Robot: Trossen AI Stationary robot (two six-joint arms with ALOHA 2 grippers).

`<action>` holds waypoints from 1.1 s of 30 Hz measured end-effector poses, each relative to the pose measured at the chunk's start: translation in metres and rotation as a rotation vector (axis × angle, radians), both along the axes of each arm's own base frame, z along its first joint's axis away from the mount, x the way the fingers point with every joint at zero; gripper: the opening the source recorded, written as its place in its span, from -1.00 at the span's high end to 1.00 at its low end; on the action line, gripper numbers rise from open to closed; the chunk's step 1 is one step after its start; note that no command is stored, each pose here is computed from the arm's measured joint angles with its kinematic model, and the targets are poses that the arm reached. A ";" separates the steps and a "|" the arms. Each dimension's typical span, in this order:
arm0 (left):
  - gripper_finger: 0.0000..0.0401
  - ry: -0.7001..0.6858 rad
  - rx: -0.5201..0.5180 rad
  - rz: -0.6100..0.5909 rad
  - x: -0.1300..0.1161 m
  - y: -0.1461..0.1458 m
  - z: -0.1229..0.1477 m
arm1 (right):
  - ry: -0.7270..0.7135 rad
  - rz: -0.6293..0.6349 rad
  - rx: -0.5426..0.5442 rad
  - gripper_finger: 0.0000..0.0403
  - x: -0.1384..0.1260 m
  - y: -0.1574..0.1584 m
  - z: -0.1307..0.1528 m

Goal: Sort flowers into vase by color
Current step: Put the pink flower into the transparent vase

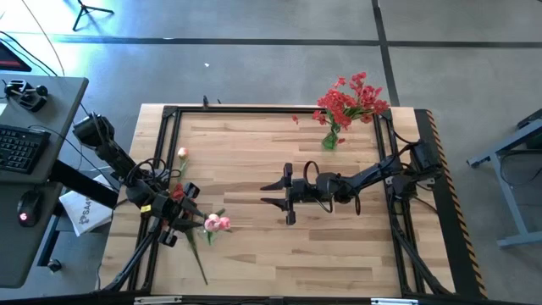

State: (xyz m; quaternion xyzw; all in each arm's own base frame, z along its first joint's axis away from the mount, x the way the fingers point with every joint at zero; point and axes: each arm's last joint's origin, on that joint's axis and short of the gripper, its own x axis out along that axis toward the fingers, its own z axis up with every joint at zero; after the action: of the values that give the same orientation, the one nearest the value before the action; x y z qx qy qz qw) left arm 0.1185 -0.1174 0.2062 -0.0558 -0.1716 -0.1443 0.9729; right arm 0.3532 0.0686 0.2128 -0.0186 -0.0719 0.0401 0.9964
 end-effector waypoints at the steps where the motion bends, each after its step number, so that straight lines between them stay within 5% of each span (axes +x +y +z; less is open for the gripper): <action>1: 0.51 0.002 -0.005 0.003 -0.001 0.000 0.000 | 0.000 0.000 0.000 0.34 0.000 0.000 0.000; 5: 0.39 0.029 -0.013 0.045 -0.006 -0.001 0.001 | 0.000 0.000 0.000 0.34 0.000 0.000 0.000; 14: 0.35 0.165 -0.006 0.346 -0.032 0.005 0.010 | 0.000 0.000 0.000 0.34 0.000 0.000 0.000; 17: 0.35 0.134 -0.011 0.307 -0.040 0.005 0.023 | 0.001 0.000 0.000 0.34 0.000 0.000 0.000; 22: 0.35 0.028 0.165 0.179 -0.041 -0.011 0.047 | 0.005 -0.004 -0.001 0.34 0.000 0.000 0.000; 28: 0.35 0.144 0.356 0.193 -0.022 -0.040 0.076 | 0.005 -0.011 0.008 0.34 0.001 -0.004 0.000; 33: 0.35 0.269 0.398 0.050 -0.013 -0.060 0.087 | 0.008 -0.012 0.010 0.34 0.001 -0.004 -0.001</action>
State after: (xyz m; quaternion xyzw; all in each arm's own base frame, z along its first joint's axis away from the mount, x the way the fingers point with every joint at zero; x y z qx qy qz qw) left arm 0.1058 -0.1777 0.2933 0.1226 -0.0098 -0.1427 0.9821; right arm 0.3540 0.0645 0.2120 -0.0138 -0.0678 0.0337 0.9970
